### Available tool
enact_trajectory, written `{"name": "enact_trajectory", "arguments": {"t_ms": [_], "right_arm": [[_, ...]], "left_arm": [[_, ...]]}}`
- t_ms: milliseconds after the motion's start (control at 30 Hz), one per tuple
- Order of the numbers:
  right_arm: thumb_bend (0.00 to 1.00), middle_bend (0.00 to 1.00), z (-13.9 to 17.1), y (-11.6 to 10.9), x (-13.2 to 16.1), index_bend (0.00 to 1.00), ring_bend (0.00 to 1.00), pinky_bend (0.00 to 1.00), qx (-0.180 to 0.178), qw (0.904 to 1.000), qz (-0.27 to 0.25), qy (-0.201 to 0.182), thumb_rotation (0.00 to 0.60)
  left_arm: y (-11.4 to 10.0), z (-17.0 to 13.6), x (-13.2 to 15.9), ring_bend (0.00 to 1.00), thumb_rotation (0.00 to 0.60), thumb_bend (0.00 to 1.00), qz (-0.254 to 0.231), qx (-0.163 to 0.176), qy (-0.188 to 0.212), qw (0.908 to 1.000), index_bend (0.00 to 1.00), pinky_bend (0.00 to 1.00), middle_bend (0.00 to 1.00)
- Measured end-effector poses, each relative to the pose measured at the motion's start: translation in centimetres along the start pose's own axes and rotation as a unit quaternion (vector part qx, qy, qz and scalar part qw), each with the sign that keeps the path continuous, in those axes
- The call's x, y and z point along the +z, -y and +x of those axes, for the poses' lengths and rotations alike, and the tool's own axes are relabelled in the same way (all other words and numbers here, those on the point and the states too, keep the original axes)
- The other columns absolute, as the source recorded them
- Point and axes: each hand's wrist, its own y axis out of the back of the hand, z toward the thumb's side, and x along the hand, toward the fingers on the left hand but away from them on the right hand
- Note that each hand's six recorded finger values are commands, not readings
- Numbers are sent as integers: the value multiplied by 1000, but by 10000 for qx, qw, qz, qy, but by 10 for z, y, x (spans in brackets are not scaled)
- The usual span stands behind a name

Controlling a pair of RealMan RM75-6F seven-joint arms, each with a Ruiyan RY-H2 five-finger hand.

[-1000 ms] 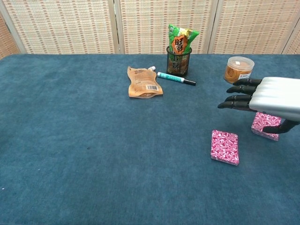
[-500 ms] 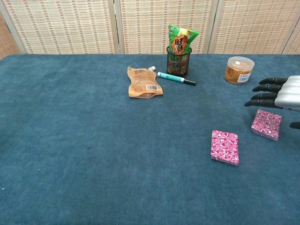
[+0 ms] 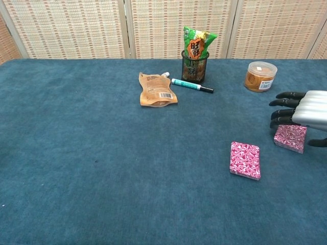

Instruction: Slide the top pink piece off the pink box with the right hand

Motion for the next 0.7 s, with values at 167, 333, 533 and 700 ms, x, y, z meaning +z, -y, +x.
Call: {"name": "enact_trajectory", "arguments": {"t_ms": [167,333,533,700], "right_arm": [[219,215,-3,0,2,268,41,47,-6,10000,-22,-6,600],[220,217,-4,1,3,271,41,48,4,10000,-27,-12,600],[220,235,-5,0,3,300,55,53,-15,10000,-58,-6,600],[219,247,-7,0,3,316,64,54,-28,10000,-56,17,600]], "left_arm": [[0,0,-1,125,600,476,0,-9,-3,10000,0,200,98],[1,1,-1,125,600,476,-1,-16,-14,10000,0,200,98],[1,1,-1,125,600,477,0,-32,-7,10000,0,200,98],[2,2,-1,126,600,476,-2,-42,-15,10000,0,200,97]]}}
